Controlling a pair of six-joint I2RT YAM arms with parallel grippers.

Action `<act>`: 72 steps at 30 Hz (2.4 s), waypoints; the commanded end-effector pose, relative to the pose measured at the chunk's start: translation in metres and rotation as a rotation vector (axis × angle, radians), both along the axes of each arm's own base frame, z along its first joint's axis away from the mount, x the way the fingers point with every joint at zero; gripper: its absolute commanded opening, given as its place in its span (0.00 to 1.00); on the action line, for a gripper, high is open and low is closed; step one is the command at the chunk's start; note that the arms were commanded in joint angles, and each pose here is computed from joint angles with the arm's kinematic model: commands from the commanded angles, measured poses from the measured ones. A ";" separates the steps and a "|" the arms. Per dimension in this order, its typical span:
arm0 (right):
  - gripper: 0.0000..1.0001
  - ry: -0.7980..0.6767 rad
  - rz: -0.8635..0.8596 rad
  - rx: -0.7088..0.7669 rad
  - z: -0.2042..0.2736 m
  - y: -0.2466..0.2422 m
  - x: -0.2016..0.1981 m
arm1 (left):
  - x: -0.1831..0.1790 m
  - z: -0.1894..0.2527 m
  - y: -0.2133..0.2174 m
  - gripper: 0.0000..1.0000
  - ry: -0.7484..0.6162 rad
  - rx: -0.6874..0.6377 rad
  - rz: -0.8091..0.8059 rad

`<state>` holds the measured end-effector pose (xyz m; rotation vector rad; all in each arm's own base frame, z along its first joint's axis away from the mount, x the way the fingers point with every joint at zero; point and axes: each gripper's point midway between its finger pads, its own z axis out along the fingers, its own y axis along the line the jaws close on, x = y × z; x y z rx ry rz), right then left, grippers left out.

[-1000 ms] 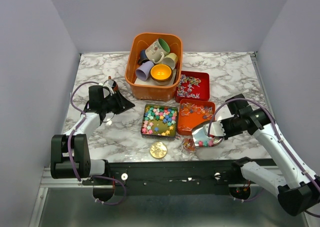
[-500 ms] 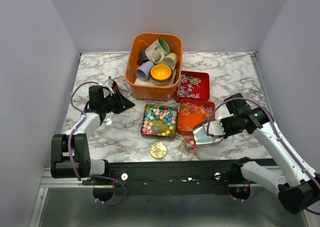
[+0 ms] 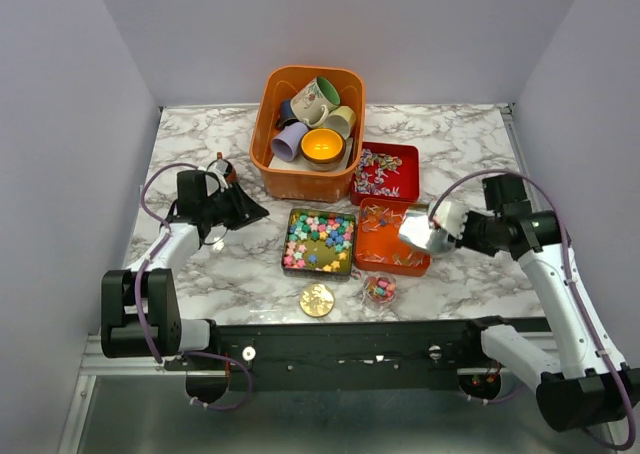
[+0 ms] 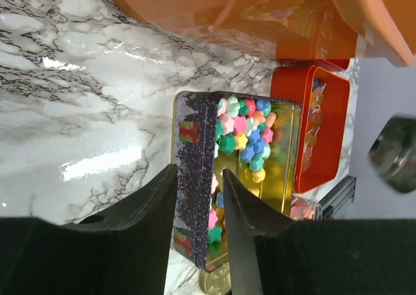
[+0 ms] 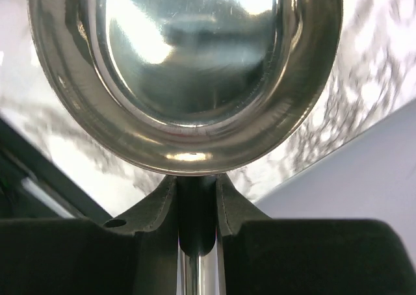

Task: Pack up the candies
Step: Place the fake candies in the packing bottle, then place the spatula at the center of the board, then pick up the bottle lid at the center of the board.

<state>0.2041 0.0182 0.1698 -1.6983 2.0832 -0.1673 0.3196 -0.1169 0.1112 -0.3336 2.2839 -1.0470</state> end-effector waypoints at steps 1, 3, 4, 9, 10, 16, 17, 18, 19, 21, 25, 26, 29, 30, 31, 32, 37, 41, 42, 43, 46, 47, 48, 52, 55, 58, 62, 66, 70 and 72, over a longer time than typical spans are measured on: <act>0.01 -0.182 -0.399 0.321 0.032 -0.003 0.068 | -0.006 0.022 0.004 0.44 -0.060 0.062 -0.060; 0.01 -0.204 -0.551 0.389 0.032 -0.018 0.085 | -0.007 0.027 0.005 0.45 -0.090 0.080 -0.074; 0.01 -0.230 -0.595 0.409 0.032 -0.023 0.103 | -0.008 0.029 0.004 0.45 -0.101 0.084 -0.085; 0.01 -0.186 -0.920 0.518 0.015 -0.063 0.152 | -0.008 0.039 0.008 0.45 -0.135 0.142 -0.112; 0.01 -0.163 -0.962 0.525 0.007 -0.068 0.159 | -0.007 0.043 0.010 0.45 -0.147 0.154 -0.114; 0.01 -0.109 -1.077 0.529 -0.044 -0.084 0.189 | -0.003 0.055 0.024 0.46 -0.177 0.212 -0.084; 0.01 -0.097 -1.088 0.511 -0.053 -0.087 0.189 | -0.004 0.055 0.026 0.46 -0.180 0.228 -0.087; 0.01 -0.075 -1.103 0.495 -0.066 -0.089 0.191 | -0.004 0.057 0.028 0.47 -0.187 0.234 -0.085; 0.01 -0.086 -1.110 0.483 -0.070 -0.092 0.196 | -0.008 0.056 0.029 0.47 -0.178 0.240 -0.091; 0.01 -0.099 -1.119 0.444 -0.077 -0.101 0.200 | -0.010 0.053 0.037 0.51 -0.178 0.294 -0.075; 0.01 -0.054 -1.135 0.381 -0.106 -0.108 0.204 | -0.014 0.046 0.050 0.52 -0.158 0.332 -0.068; 0.01 -0.042 -1.127 0.380 -0.110 -0.107 0.205 | -0.014 0.046 0.052 0.52 -0.159 0.332 -0.063; 0.01 -0.001 -1.112 0.363 -0.122 -0.105 0.200 | -0.008 0.051 0.055 0.53 -0.180 0.322 -0.050; 0.01 0.006 -1.107 0.352 -0.125 -0.106 0.198 | -0.006 0.051 0.056 0.53 -0.180 0.320 -0.047; 0.01 0.010 -1.108 0.347 -0.127 -0.107 0.197 | -0.003 0.053 0.057 0.53 -0.189 0.316 -0.044; 0.04 0.017 -1.105 0.340 -0.130 -0.107 0.195 | -0.002 0.054 0.060 0.53 -0.194 0.316 -0.035; 0.45 0.037 -1.086 0.331 -0.129 -0.105 0.192 | 0.006 0.055 0.063 0.53 -0.205 0.305 -0.022; 0.67 0.014 -1.121 0.343 -0.103 -0.106 0.189 | 0.009 0.059 0.059 0.51 -0.225 0.285 -0.038; 0.68 0.012 -1.099 0.378 -0.089 -0.100 0.193 | 0.009 0.060 0.058 0.51 -0.228 0.278 -0.042; 0.70 0.054 -1.100 0.388 -0.078 -0.094 0.183 | 0.010 0.061 0.057 0.51 -0.236 0.276 -0.041; 0.99 0.088 -1.049 0.512 -0.038 -0.069 0.180 | 0.013 0.066 0.056 0.52 -0.261 0.262 -0.040; 1.00 0.087 -1.007 0.560 -0.025 -0.059 0.180 | 0.013 0.066 0.055 0.52 -0.260 0.257 -0.037; 1.00 0.110 -0.930 0.642 -0.012 -0.038 0.180 | 0.013 0.068 0.055 0.53 -0.264 0.250 -0.034; 1.00 -0.005 -0.486 0.741 0.049 0.033 0.171 | 0.011 0.068 0.048 0.75 -0.254 0.192 -0.026; 1.00 -0.064 -0.025 0.693 0.069 0.102 0.130 | 0.008 0.065 0.044 0.99 -0.245 0.166 -0.034; 1.00 -0.040 0.351 0.614 0.061 0.159 0.078 | 0.006 0.062 0.044 0.99 -0.252 0.160 -0.023; 1.00 0.098 0.681 0.497 0.031 0.209 0.021 | 0.004 0.061 0.043 0.99 -0.265 0.156 -0.013; 1.00 0.155 0.991 0.373 0.002 0.252 -0.024 | 0.007 0.070 0.060 0.99 -0.317 0.250 0.077; 1.00 0.115 1.233 0.314 -0.020 0.288 -0.047 | 0.004 0.071 0.085 0.99 -0.318 0.367 0.183; 1.00 0.147 1.289 0.302 -0.031 0.306 -0.056 | 0.000 0.076 0.093 0.99 -0.324 0.379 0.219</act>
